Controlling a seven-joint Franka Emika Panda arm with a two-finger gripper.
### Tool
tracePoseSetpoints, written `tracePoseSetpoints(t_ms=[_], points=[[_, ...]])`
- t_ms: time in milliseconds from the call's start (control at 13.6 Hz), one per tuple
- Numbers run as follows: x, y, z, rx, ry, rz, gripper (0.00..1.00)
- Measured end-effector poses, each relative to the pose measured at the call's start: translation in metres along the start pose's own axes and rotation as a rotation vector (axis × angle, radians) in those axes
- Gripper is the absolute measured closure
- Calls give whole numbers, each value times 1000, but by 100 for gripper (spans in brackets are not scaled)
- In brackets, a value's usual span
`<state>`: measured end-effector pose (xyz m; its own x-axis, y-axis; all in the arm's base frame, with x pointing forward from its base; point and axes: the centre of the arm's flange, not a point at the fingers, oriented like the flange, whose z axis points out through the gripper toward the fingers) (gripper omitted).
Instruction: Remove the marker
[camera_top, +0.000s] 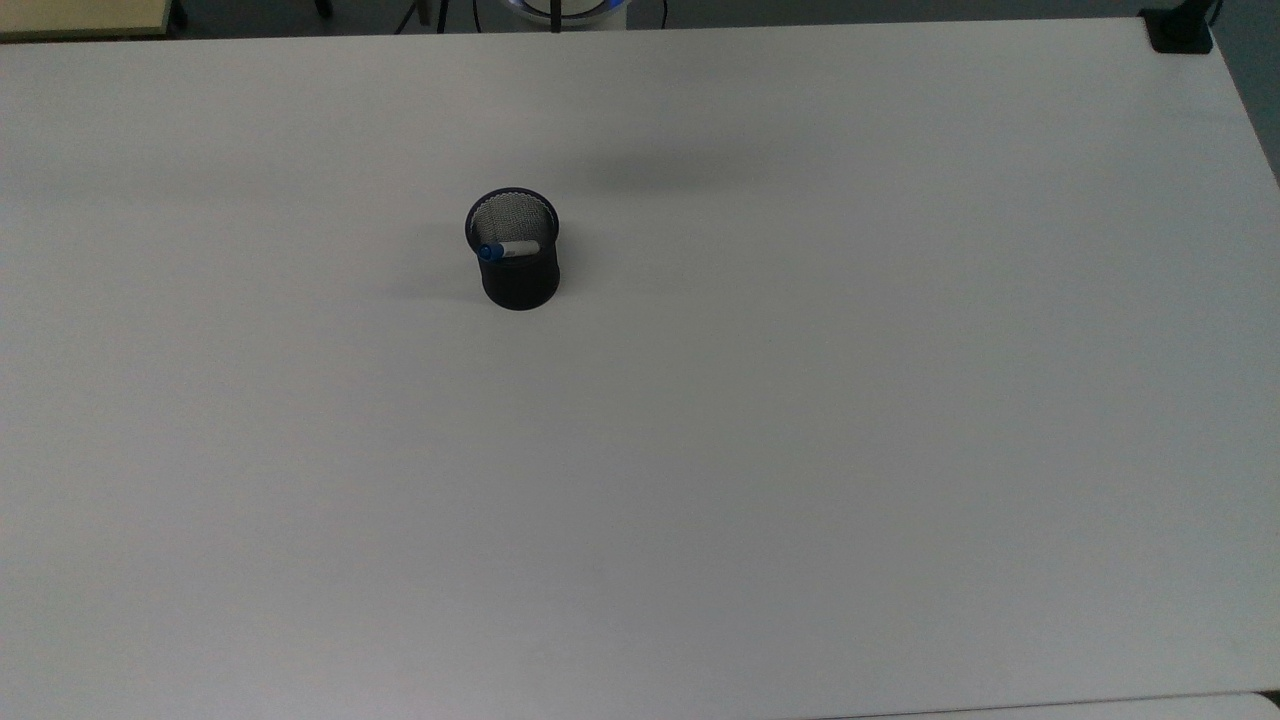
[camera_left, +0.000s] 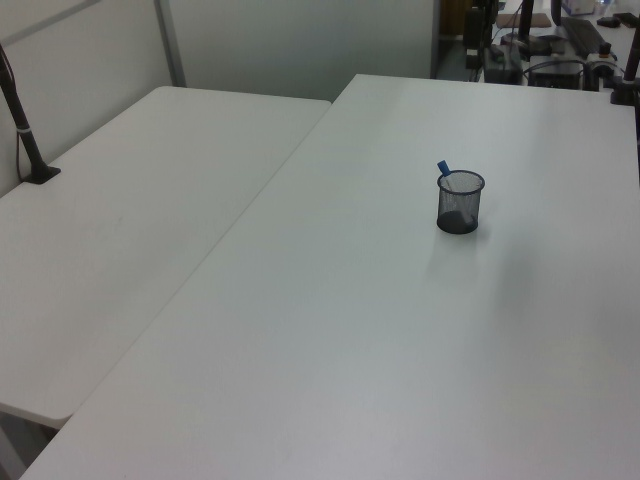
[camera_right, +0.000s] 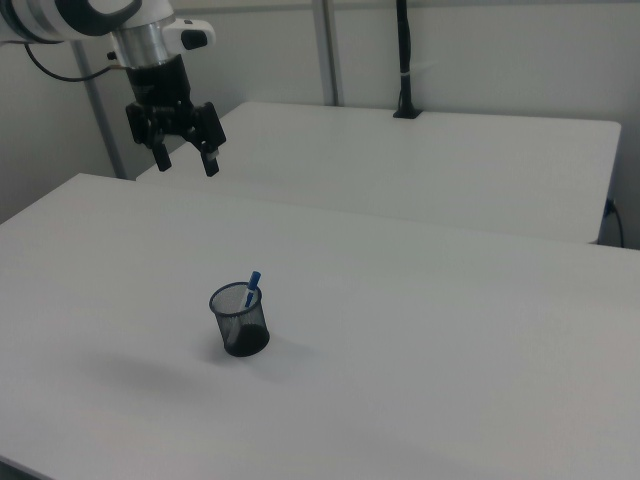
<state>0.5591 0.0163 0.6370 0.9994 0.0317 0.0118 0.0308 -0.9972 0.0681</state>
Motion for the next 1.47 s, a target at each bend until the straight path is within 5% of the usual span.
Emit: tracePoseSetpoints(t_ms=[1467], points=[[6,-5,12,0,-21,-8,0]])
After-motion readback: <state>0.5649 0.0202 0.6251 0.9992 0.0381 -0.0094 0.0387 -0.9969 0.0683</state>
